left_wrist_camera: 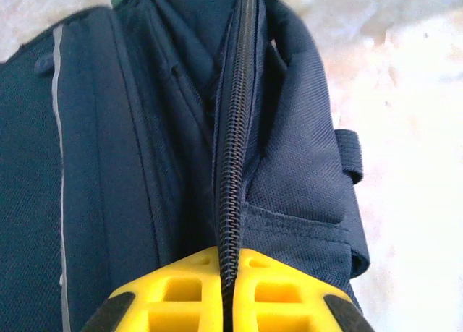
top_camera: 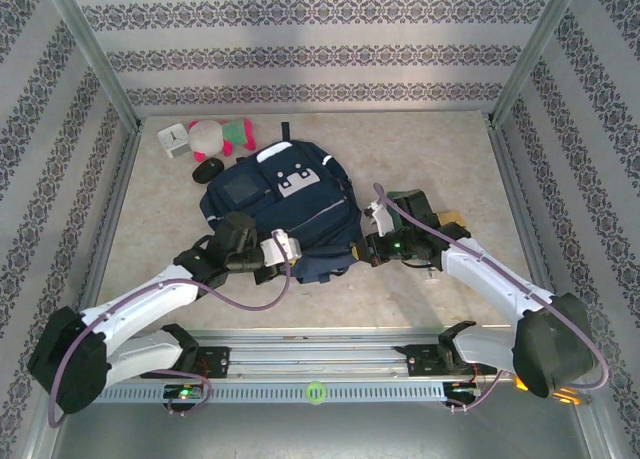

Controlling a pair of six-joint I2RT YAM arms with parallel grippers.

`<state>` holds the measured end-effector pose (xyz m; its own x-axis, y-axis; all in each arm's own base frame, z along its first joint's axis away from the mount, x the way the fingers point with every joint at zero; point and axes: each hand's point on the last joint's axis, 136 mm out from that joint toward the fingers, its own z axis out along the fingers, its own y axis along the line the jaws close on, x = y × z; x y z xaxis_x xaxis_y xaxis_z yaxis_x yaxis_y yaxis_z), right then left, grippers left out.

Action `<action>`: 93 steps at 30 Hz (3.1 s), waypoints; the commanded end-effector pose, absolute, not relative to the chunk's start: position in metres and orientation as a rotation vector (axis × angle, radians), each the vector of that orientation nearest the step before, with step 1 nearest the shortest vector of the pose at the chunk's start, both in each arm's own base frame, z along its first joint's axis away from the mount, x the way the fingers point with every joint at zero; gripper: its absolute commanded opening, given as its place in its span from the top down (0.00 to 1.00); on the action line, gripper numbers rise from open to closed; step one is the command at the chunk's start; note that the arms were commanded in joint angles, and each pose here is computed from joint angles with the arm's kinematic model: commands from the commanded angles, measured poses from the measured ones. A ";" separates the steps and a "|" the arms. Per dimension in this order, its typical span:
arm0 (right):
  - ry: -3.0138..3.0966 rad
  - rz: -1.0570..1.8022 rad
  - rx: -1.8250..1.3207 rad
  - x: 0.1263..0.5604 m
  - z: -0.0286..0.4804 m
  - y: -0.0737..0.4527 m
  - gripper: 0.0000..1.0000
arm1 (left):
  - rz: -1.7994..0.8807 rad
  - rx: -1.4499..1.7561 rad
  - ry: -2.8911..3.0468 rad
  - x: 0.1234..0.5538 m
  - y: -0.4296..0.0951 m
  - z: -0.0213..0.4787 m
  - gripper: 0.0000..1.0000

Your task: Pack the student bag

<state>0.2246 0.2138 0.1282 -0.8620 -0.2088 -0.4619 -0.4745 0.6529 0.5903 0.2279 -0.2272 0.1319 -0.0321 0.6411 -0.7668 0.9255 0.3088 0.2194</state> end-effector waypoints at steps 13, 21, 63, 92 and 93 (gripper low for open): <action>2.475 1.273 -0.713 0.190 0.151 0.265 1.00 | -0.580 1.398 1.750 0.213 -0.293 0.151 0.30; 2.510 1.240 -0.666 0.193 0.150 0.255 1.00 | -0.463 1.440 1.813 0.228 -0.300 0.118 0.98; 2.513 1.150 -0.121 0.318 0.103 0.191 1.00 | -0.530 1.611 1.615 0.161 -0.251 0.158 1.00; 2.672 0.942 -0.124 0.231 0.103 0.218 0.49 | -0.270 1.551 1.762 0.239 -0.223 0.129 0.15; 2.678 0.946 -0.107 0.230 0.098 0.220 0.49 | -0.276 1.570 1.759 0.241 -0.227 0.125 0.14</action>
<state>0.2263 0.2226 0.1134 -0.9396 -0.0462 -0.3392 -0.2576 0.7480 0.6117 0.2321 -0.2156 0.1181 -0.0389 0.7635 -0.6446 0.9215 0.2769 0.2723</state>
